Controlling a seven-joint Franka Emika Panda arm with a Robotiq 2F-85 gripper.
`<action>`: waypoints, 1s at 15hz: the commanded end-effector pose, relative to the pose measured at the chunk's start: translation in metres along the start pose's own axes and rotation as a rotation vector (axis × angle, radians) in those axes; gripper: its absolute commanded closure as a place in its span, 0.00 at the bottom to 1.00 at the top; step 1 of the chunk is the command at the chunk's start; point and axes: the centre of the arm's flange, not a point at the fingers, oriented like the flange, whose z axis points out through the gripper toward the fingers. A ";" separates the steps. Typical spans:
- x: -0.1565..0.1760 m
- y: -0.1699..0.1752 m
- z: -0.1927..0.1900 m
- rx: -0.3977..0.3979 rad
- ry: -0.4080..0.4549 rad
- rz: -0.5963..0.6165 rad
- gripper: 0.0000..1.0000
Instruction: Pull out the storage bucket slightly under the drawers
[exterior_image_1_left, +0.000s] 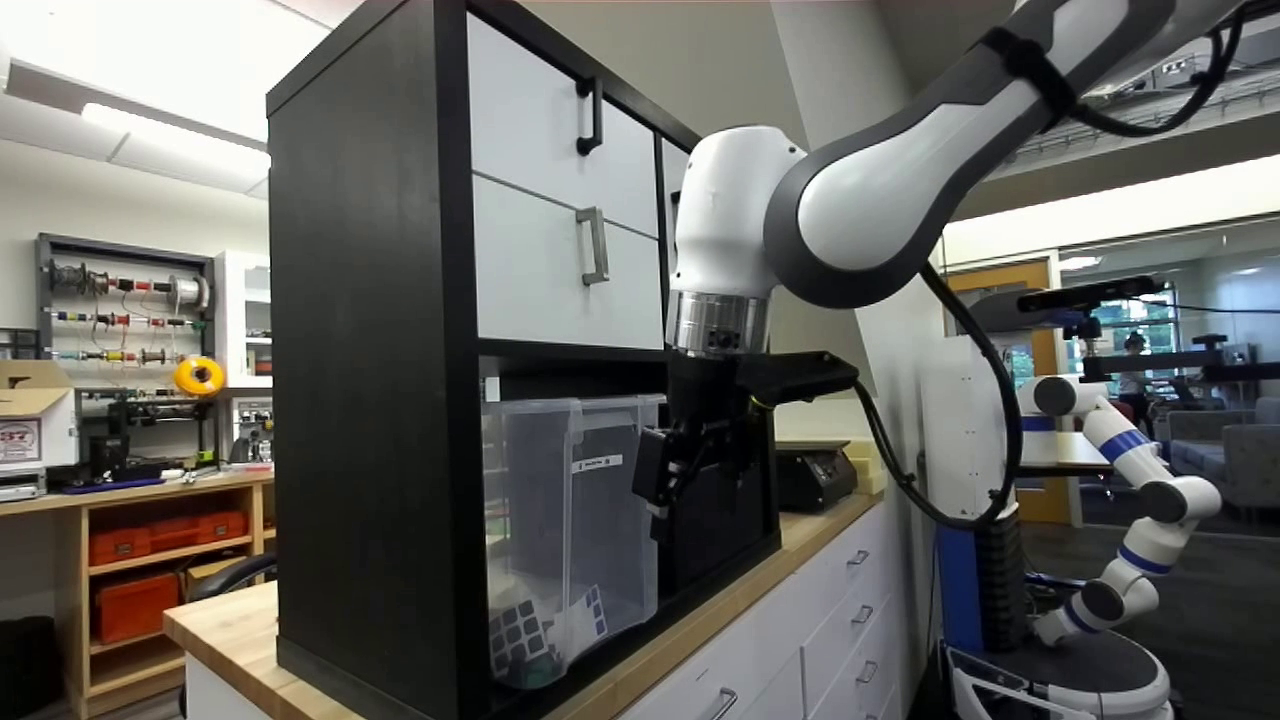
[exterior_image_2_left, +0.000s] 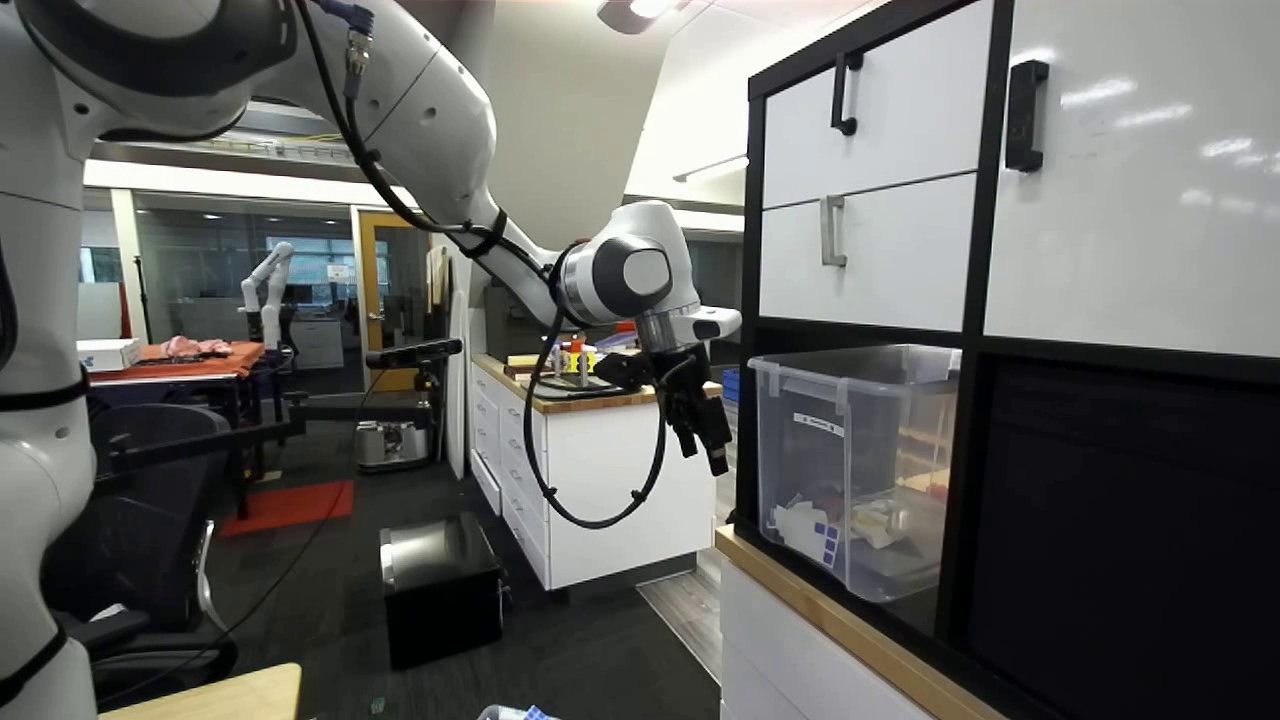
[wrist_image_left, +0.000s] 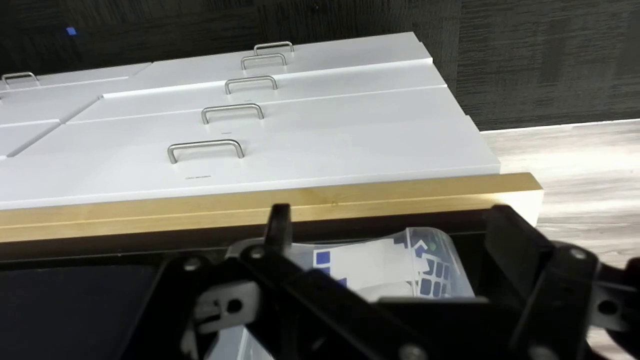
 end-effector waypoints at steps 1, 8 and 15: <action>0.006 0.002 -0.013 -0.015 0.105 -0.065 0.00; 0.018 -0.004 -0.026 -0.022 0.237 -0.118 0.00; 0.033 -0.006 -0.061 -0.022 0.295 -0.260 0.00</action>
